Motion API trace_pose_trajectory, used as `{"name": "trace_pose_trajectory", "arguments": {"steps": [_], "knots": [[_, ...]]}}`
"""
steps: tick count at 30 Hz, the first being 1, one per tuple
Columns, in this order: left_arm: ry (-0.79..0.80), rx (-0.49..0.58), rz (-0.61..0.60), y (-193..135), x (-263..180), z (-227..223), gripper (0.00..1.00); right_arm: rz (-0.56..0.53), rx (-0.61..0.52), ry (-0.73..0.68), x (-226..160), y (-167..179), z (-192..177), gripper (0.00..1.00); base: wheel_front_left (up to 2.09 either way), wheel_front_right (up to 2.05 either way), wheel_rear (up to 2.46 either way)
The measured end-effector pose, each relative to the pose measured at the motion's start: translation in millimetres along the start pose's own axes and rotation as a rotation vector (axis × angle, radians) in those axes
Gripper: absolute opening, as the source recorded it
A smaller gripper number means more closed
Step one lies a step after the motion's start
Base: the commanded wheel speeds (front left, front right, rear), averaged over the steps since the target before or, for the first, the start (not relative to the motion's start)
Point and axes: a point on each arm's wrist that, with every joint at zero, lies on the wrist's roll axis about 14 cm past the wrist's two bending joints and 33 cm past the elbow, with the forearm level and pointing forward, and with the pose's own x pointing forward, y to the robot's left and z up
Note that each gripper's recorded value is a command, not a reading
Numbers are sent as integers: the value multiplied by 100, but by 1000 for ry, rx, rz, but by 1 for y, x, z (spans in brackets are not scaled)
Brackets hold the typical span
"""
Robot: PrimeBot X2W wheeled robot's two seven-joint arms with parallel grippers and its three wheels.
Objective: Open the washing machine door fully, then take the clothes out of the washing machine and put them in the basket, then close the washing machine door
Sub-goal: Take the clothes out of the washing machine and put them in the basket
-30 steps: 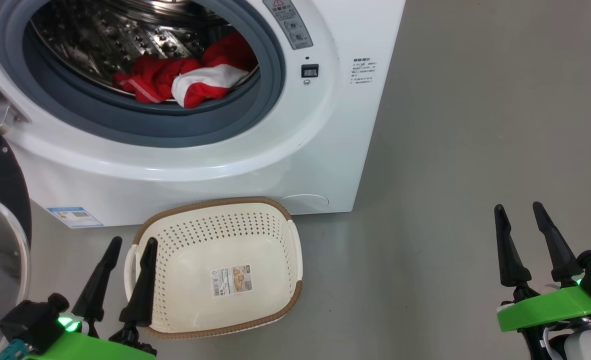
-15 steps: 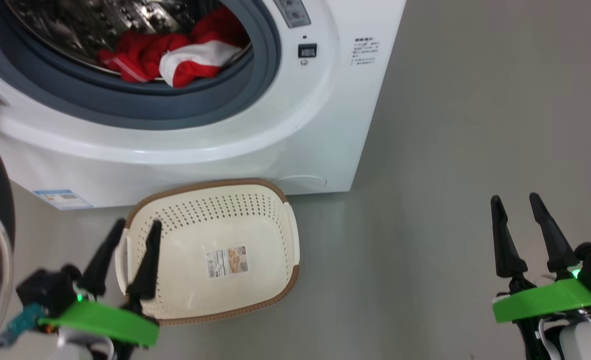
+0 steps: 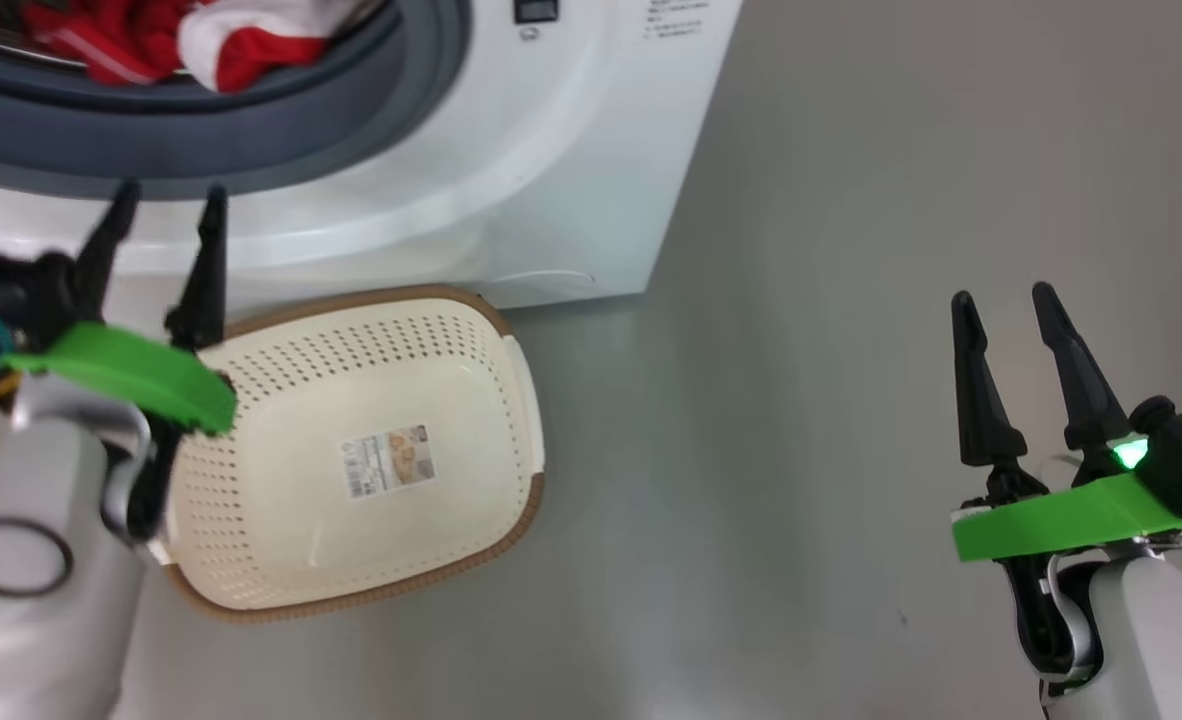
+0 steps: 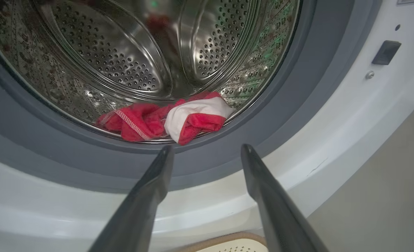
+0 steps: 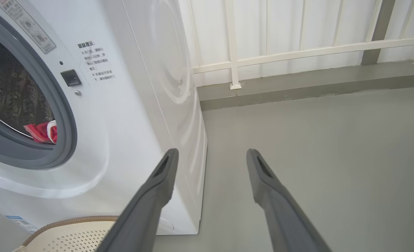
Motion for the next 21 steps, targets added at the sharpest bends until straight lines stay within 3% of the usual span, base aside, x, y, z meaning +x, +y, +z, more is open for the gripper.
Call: {"name": "trace_pose_trajectory", "arguments": {"steps": [9, 21], "knots": [[3, 85, -29, -3, 75, 6, 100, -49, 19, 14, 9, -19, -9, 100, 0, 0, 0], [103, 163, -23, 5, 132, -20, 100, -120, -1, 27, 4, -46, -13, 100, 0, 0, 0]]}}
